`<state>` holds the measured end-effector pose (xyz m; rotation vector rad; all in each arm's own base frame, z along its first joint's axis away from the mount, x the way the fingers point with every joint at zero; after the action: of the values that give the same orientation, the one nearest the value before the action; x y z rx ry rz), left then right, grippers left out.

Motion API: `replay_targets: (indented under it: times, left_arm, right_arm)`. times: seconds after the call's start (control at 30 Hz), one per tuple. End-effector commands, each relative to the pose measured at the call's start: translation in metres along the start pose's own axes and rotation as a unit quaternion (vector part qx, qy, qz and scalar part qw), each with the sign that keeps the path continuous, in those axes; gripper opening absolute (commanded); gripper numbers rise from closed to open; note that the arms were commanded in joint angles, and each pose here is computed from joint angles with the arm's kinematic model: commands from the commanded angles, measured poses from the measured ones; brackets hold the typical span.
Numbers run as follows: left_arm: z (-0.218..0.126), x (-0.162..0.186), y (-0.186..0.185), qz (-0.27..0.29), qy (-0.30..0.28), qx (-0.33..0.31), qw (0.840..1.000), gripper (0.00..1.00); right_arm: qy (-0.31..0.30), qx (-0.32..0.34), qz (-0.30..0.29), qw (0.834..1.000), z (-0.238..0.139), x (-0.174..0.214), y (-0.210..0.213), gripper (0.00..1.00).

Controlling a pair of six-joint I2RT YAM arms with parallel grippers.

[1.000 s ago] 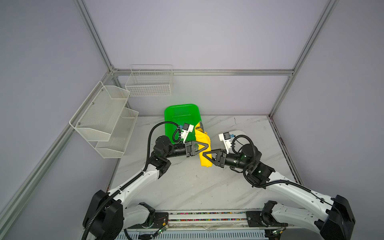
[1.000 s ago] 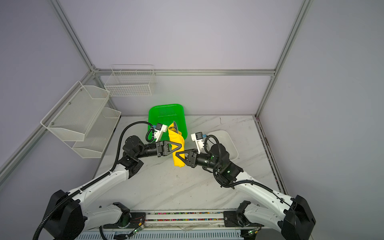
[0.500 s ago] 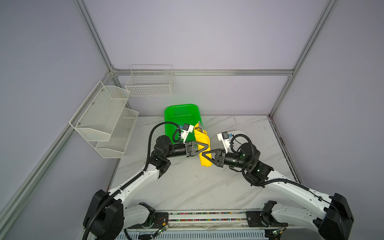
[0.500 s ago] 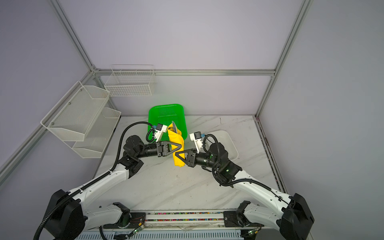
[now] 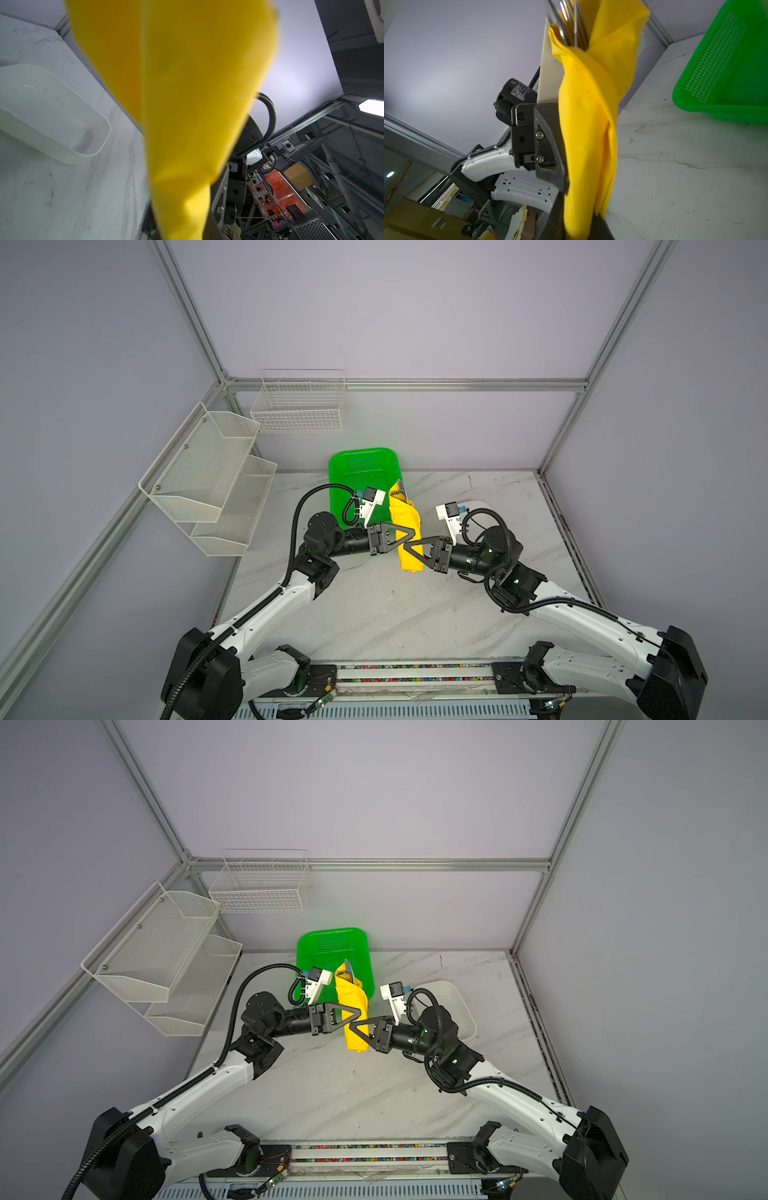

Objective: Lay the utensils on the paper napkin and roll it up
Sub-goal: 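Hold the napkin wrap with the right gripper while the left holds the cone upright, then open the right gripper and draw it back from the napkin cone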

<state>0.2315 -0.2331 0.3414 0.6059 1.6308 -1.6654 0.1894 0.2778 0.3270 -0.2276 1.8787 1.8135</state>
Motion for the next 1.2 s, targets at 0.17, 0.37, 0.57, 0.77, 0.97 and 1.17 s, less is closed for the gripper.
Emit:
replay_targets:
  times: [0.17, 0.37, 0.57, 0.77, 0.97, 1.17]
  left_arm:
    - [0.0, -0.006, -0.011, 0.031, -0.012, 0.023, 0.999, 0.02]
    - [0.0, -0.008, -0.013, 0.036, -0.008, 0.03, 0.999, 0.02]
    - [-0.001, -0.008, -0.015, 0.038, -0.001, 0.037, 0.999, 0.02]
    - [0.0, -0.007, -0.015, 0.036, 0.005, 0.04, 0.999, 0.03]
    - [0.0, -0.007, -0.016, 0.036, 0.005, 0.039, 0.999, 0.03]
    - [0.0, -0.008, -0.019, 0.038, 0.007, 0.042, 0.998, 0.03]
  right_arm:
    - [-0.025, -0.022, -0.016, 0.999, -0.012, -0.004, 0.015, 0.24]
    - [-0.082, 0.058, -0.013, 0.995, -0.033, -0.02, 0.002, 0.34]
    - [-0.102, 0.09, -0.016, 0.991, -0.038, -0.034, 0.001, 0.34]
    - [-0.092, 0.074, -0.04, 0.992, -0.03, -0.04, 0.01, 0.33]
    - [-0.108, 0.071, -0.047, 0.991, -0.036, -0.042, 0.016, 0.34]
    - [-0.096, 0.069, -0.049, 0.992, -0.029, -0.044, 0.016, 0.35]
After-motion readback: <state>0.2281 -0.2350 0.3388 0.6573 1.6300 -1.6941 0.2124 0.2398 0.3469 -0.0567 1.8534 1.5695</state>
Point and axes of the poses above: each gripper's point midway between its finger pads, its own z axis out along the fingers, its own y axis along the line the jaws close on, x = y × z, the point moved 5 cm from there along -z, back along the fingers, and after that the axes turned 12 degrees about z, right-handed, at the moved point
